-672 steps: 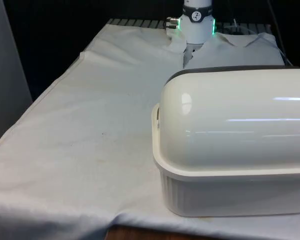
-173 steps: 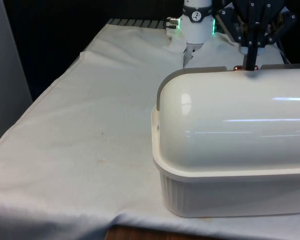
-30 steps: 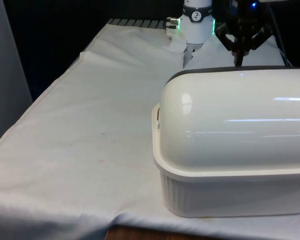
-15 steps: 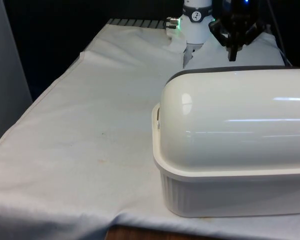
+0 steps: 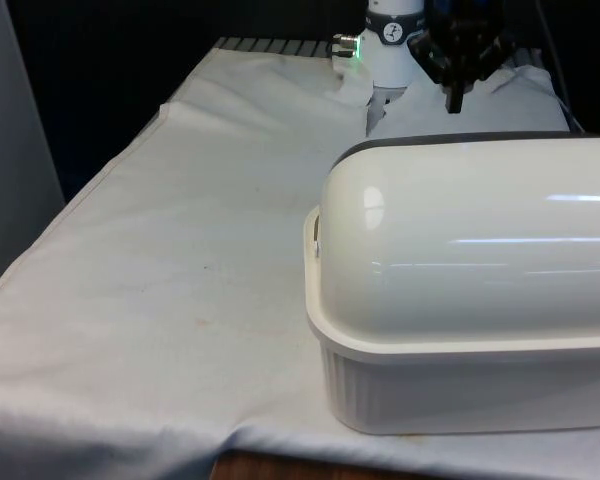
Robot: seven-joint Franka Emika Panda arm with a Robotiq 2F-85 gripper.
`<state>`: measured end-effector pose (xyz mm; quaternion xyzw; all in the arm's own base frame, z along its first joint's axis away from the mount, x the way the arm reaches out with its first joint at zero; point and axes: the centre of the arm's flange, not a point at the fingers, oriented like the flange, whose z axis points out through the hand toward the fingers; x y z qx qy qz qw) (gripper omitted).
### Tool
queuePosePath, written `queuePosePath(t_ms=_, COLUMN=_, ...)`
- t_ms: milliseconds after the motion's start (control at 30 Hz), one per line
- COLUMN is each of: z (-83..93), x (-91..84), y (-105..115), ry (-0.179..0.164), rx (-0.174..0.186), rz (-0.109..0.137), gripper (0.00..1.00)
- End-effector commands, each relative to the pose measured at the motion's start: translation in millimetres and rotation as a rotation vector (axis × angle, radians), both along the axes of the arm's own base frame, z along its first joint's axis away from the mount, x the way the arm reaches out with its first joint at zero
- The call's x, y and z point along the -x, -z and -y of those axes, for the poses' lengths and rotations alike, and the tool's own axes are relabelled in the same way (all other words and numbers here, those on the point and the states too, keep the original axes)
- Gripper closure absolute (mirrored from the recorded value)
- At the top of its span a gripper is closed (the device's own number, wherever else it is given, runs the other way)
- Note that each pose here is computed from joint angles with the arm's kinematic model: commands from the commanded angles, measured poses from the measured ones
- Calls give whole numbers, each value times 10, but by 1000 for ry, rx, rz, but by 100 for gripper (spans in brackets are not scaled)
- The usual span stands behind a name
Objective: Open the lid, then close it.
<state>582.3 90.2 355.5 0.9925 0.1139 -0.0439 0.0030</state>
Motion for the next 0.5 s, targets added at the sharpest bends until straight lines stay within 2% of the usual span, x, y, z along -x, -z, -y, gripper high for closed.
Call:
queuePosePath(t_ms=0, z=9, x=29, y=-12, ry=-7, rx=1, rz=14, gripper=100)
queuePosePath(t_ms=200, z=7, x=27, y=0, ry=-3, rx=-1, rz=9, gripper=97)
queuePosePath(t_ms=467, z=-3, x=8, y=8, ry=-1, rx=0, rz=4, gripper=58)
